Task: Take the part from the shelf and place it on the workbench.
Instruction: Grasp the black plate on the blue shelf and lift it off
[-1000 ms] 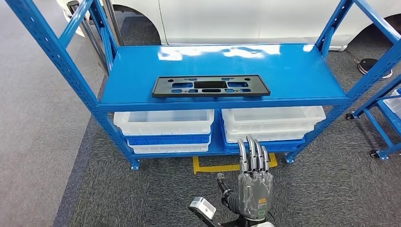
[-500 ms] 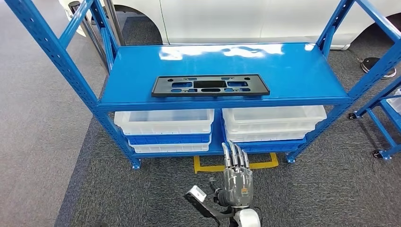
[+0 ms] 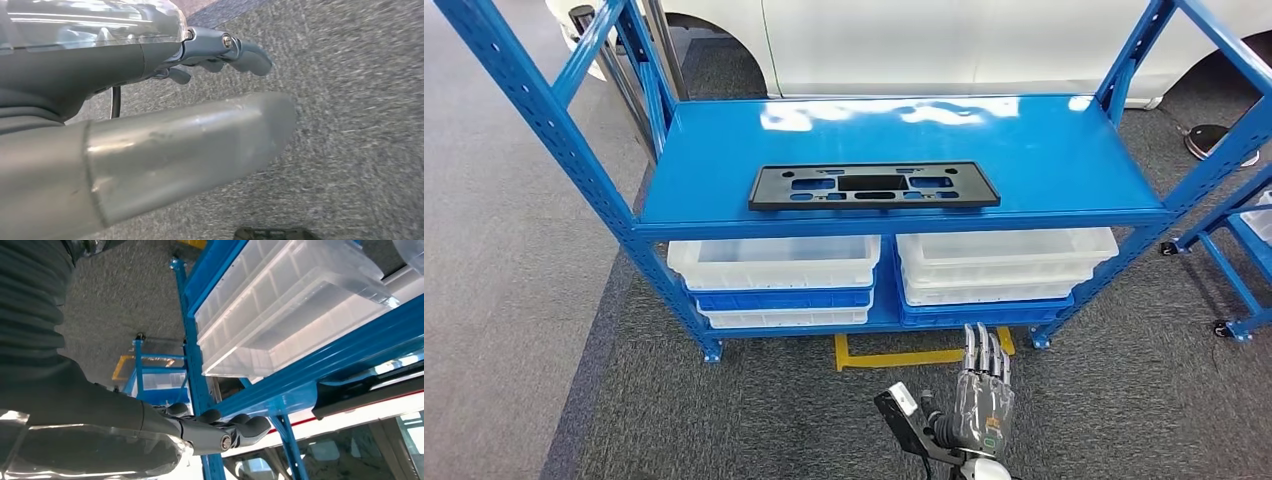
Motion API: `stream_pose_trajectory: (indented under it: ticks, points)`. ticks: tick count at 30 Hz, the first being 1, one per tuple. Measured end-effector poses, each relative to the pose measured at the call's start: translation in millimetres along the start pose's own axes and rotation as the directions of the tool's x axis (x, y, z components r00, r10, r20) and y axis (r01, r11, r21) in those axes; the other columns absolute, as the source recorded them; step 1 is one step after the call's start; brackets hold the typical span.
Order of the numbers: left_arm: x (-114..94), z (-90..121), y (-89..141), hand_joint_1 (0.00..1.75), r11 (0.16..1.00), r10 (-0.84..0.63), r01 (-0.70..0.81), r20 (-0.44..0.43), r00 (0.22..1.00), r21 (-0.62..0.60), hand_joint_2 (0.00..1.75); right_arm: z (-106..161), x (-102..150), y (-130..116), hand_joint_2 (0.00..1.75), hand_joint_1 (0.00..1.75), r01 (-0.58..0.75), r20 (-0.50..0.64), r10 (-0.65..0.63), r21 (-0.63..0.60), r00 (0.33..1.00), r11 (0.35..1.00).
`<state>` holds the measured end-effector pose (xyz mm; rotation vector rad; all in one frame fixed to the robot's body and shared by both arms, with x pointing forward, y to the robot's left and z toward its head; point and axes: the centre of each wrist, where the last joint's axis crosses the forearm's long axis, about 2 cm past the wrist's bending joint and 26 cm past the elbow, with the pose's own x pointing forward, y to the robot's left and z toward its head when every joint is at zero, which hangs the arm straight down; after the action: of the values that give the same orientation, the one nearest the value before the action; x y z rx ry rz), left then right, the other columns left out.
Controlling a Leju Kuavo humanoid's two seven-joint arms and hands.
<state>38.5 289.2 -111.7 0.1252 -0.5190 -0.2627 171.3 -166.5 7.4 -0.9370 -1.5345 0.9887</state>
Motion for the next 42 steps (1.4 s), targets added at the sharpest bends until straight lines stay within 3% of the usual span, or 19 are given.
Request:
stream_pose_trajectory:
  ticks: [42]
  points:
    - [2.8, 0.6, -9.7, 0.00, 0.999, -0.020, 0.019, -0.014, 1.000, -0.033, 0.00, -1.3, 4.9, -6.8, 1.75, 0.00, 0.040, 0.092, -0.036, -0.044, 0.995, 0.998]
